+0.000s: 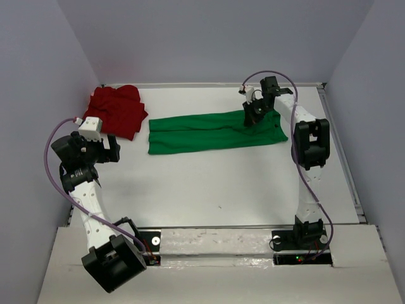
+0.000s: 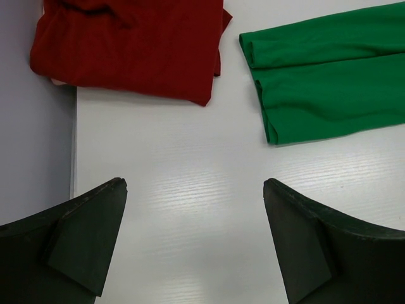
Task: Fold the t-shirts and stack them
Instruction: Fold the other side of the tshirt into a rectangle
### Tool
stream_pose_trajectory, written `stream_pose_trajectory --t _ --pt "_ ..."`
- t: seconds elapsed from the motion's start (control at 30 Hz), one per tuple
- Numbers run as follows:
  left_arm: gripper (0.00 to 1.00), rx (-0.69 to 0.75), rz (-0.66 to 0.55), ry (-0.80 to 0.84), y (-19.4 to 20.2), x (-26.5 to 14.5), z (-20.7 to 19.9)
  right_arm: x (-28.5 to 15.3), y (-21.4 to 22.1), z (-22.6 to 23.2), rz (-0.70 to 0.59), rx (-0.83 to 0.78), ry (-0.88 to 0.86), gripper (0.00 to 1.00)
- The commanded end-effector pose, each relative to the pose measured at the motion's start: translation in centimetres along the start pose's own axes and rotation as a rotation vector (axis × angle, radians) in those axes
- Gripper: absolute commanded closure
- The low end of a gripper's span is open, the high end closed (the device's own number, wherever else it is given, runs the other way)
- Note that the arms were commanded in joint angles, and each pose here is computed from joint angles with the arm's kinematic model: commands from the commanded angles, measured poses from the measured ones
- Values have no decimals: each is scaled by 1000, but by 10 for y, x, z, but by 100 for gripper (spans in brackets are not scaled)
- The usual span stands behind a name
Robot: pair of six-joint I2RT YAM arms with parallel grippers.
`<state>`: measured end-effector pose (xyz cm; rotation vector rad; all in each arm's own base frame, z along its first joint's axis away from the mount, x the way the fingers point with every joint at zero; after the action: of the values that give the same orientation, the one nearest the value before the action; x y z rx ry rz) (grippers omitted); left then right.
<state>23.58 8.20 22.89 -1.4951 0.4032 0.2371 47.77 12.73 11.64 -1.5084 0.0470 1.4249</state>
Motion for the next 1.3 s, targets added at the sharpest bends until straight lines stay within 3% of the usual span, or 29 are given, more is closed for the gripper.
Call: stream_pose_trajectory --t 0.0,0.5,1.13,1.17,1.2,1.27 --pt "1 28 -63 3 -18 -3 2 -16 -7 28 -5 -36 -66 100" --pt "1 24 -65 19 -16 -1 1 -11 5 62 51 -29 -199 100" --pt "1 7 -62 52 -15 2 -1 8 13 79 119 -47 -244 100" --pt "1 10 -61 56 -16 3 -2 11 16 77 130 -46 -241 97" --pt "1 10 -62 54 -16 2 -1 14 18 79 147 -52 -239 85" --pt "1 11 -63 55 -16 2 -2 16 22 78 161 -55 -235 77"
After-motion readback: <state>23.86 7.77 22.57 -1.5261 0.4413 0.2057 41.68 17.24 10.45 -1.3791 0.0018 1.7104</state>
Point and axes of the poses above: each gripper's point midway between its finger pads, its own x axis out along the fingers, its own z axis along the line the jaws close on, y = z × x, the point moved 6 cm from there along -x, back along the fingers, and after that the axes turned 1 degree about x, right-handed, at the moved point
